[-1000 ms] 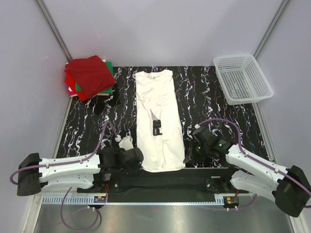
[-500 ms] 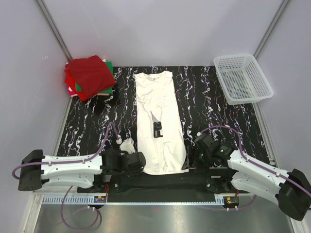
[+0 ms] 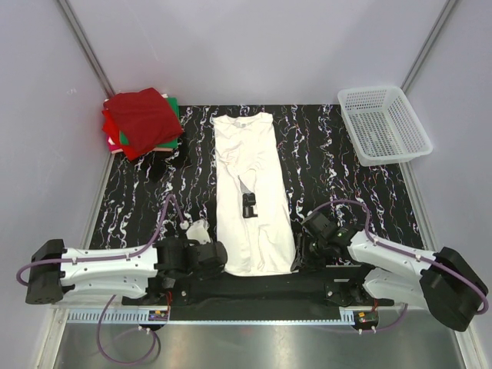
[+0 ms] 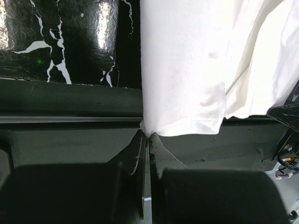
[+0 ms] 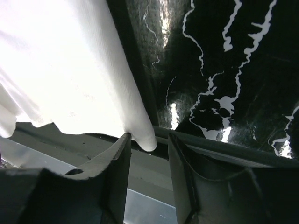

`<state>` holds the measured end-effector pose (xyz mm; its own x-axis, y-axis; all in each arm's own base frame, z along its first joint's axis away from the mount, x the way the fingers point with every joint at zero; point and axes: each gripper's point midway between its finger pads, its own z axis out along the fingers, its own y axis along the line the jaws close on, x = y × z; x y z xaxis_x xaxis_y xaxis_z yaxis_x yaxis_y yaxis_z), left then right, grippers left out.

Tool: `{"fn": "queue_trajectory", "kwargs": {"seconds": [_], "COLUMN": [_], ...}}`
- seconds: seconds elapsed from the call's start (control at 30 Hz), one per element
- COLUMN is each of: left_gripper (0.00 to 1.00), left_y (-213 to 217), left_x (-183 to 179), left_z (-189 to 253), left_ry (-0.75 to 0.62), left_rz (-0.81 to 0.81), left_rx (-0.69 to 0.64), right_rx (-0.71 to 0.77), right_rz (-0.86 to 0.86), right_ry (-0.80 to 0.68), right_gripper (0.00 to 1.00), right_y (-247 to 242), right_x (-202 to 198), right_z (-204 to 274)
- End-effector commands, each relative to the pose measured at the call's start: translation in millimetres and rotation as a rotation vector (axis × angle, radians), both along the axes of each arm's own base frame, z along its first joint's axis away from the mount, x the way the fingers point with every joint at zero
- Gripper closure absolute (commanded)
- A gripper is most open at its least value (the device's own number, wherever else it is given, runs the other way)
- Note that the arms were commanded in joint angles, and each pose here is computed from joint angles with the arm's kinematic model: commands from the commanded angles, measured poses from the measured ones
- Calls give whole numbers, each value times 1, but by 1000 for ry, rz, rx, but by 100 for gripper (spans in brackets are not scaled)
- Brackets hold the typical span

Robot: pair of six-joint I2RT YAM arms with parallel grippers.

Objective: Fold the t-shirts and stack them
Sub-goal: Fold the tshirt

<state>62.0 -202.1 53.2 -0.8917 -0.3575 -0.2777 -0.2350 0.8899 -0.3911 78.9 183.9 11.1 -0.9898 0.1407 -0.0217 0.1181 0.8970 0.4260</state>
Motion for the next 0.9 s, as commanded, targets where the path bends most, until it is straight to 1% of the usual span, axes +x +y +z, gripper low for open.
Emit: {"fn": "queue_trajectory", "kwargs": {"seconds": [0.0, 0.13, 0.17, 0.27, 0.33, 0.4, 0.47, 0.63, 0.73, 0.87], "left_gripper": [96, 96, 96, 96, 96, 100, 100, 100, 100, 100], "left_y": [-4, -3, -3, -3, -4, -6, -11, -25, -32, -39], "left_x": [7, 9, 9, 9, 9, 7, 5, -8, -11, -8], "left_z": [4, 3, 4, 3, 2, 1, 0, -1, 5, 28], "left_ry": [-38, -41, -42, -42, -41, -30, -19, 4, 6, -18], "left_rz": [18, 22, 21, 18, 18, 0, -21, -68, -86, -95], "left_rx": [-10, 4, 4, 10, 16, 30, 44, 44, 48, 44], "right_rx": [5, 10, 14, 23, 28, 34, 45, 139, 177, 216], "right_rz": [12, 17, 18, 18, 18, 27, 30, 30, 27, 23], "right_ry": [-57, -70, -72, -83, -89, -92, -92, -98, -95, -104], "right_gripper": [56, 65, 77, 100, 100, 100, 100, 100, 100, 100], "right_y": [10, 12, 12, 12, 12, 10, 9, 8, 6, 5], "right_x": [16, 18, 18, 18, 18, 16, 13, -2, -10, -15], "right_z": [5, 6, 6, 8, 10, 13, 16, 37, 52, 72]}}
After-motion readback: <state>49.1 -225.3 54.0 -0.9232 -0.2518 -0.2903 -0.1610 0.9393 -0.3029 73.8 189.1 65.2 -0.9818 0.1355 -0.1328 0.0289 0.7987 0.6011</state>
